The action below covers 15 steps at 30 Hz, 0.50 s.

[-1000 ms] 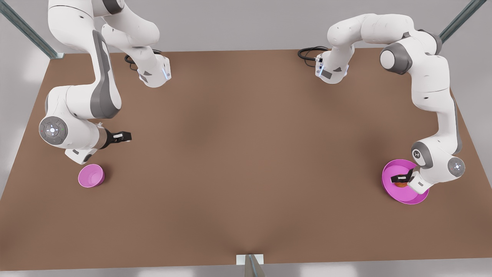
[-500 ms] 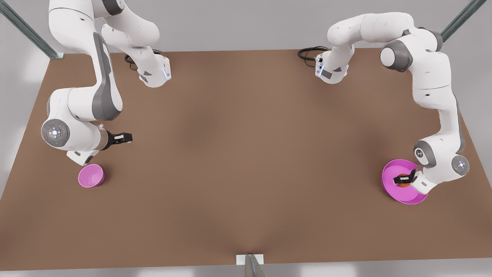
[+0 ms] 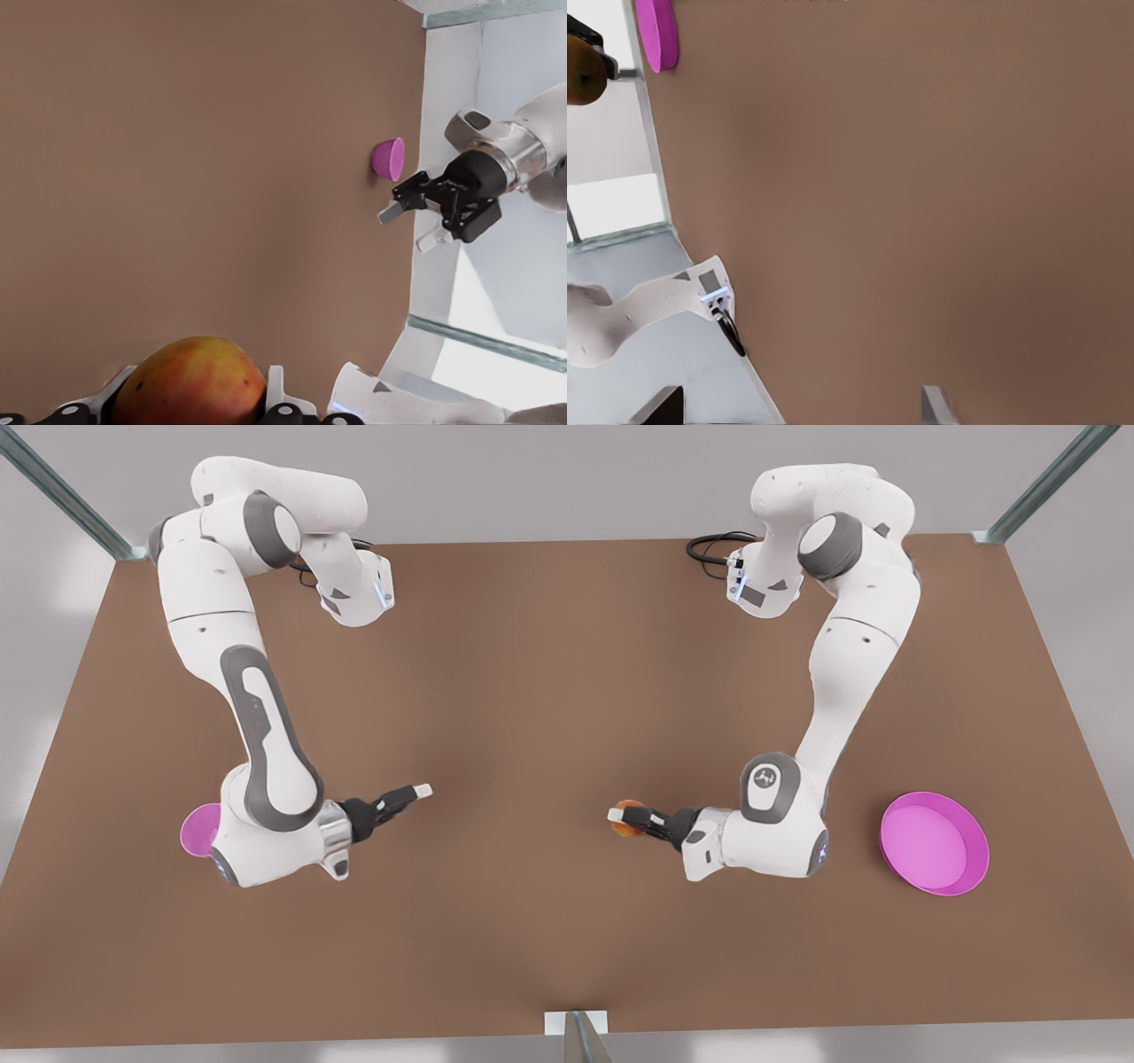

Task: Use the left arm to pick up the apple from the plate, transfer it to the gripper of the right arm, and then use the right arm to place it into the bowl

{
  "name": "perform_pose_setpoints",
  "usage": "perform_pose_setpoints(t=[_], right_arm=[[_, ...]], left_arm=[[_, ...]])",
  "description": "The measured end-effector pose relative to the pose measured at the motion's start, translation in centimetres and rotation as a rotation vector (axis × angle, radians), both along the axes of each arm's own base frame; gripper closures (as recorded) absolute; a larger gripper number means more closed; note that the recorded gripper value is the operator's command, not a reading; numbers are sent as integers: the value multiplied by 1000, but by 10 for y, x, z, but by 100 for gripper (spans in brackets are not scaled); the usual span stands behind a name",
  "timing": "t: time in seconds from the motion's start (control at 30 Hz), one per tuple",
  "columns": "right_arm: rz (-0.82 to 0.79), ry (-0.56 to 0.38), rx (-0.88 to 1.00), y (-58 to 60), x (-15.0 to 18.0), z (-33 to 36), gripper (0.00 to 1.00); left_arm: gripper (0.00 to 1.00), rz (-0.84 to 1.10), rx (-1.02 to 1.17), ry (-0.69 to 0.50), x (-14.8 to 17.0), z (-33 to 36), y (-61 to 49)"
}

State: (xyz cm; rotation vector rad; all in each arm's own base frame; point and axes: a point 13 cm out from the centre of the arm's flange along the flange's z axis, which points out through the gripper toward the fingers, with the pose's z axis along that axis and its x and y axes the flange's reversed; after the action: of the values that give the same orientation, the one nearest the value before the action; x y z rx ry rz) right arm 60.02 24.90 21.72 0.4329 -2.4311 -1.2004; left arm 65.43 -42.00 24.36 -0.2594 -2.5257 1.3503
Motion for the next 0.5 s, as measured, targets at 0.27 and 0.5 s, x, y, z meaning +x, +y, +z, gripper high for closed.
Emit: perform_pose_setpoints(t=[0.27, 0.5], right_arm=[[93, -362, 325, 123, 22, 10, 0], [125, -622, 507, 170, 40, 33, 0]], left_arm=[[27, 151, -236, 273, 4, 36, -70], [28, 187, -297, 369, 3, 42, -86]])
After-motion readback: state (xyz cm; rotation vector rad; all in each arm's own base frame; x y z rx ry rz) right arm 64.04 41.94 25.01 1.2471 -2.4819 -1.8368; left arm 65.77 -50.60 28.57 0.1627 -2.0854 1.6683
